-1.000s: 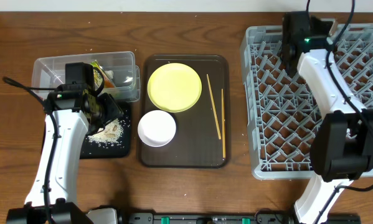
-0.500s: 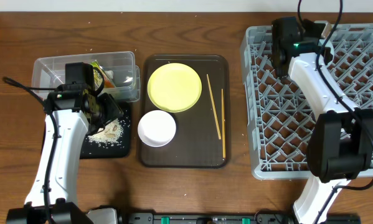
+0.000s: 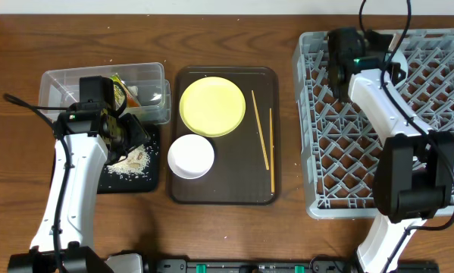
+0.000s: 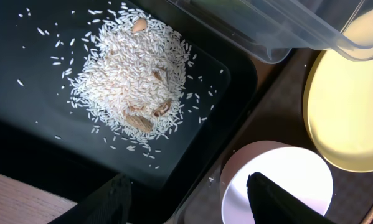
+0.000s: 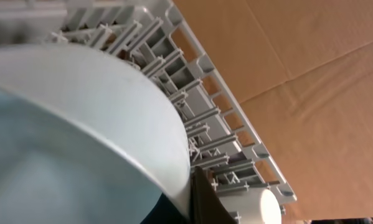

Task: Sort waste into correct bins and load items into the dishwasher rack
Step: 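Lower the light-blue bowl into the rack's upper area and open the right gripper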

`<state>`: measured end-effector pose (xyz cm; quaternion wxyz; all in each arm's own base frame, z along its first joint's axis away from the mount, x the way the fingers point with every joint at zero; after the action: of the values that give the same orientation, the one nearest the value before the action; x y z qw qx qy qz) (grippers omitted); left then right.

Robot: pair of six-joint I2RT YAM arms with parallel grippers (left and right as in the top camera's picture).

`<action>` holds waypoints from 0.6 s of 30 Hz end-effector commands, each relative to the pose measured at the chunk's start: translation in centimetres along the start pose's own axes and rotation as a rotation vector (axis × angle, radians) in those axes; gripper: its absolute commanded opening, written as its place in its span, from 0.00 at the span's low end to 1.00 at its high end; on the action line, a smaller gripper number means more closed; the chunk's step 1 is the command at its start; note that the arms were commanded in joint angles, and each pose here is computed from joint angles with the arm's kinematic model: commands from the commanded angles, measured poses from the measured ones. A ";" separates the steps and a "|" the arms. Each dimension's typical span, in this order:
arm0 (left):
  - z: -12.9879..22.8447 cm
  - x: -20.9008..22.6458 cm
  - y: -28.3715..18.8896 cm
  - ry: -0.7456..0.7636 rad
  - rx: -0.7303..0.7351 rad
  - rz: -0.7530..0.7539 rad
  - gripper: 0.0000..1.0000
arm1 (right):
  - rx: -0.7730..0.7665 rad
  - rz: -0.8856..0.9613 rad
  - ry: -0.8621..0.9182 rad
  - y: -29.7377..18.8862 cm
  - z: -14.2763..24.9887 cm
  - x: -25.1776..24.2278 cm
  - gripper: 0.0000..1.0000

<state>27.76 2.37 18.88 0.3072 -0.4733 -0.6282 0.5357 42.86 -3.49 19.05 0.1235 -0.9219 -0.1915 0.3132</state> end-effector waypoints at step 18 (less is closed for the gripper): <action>-0.1 0.2 -0.4 -0.017 -0.015 -0.010 0.63 | 0.141 -0.293 -0.202 -5.8 4.4 2.9 0.37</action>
<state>27.76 2.37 18.88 0.3072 -0.4733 -0.6282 0.5357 40.81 2.45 16.04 0.1659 -0.8534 -0.2763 0.4097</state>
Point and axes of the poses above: each gripper's point midway between its finger pads, its own y axis out along the fingers, its own x axis along the line the jaws close on, z = x × y, the point moved 7 cm from there along -y, back along the fingers, and after that the axes turned 13 degrees about y, right-handed, at the moved point
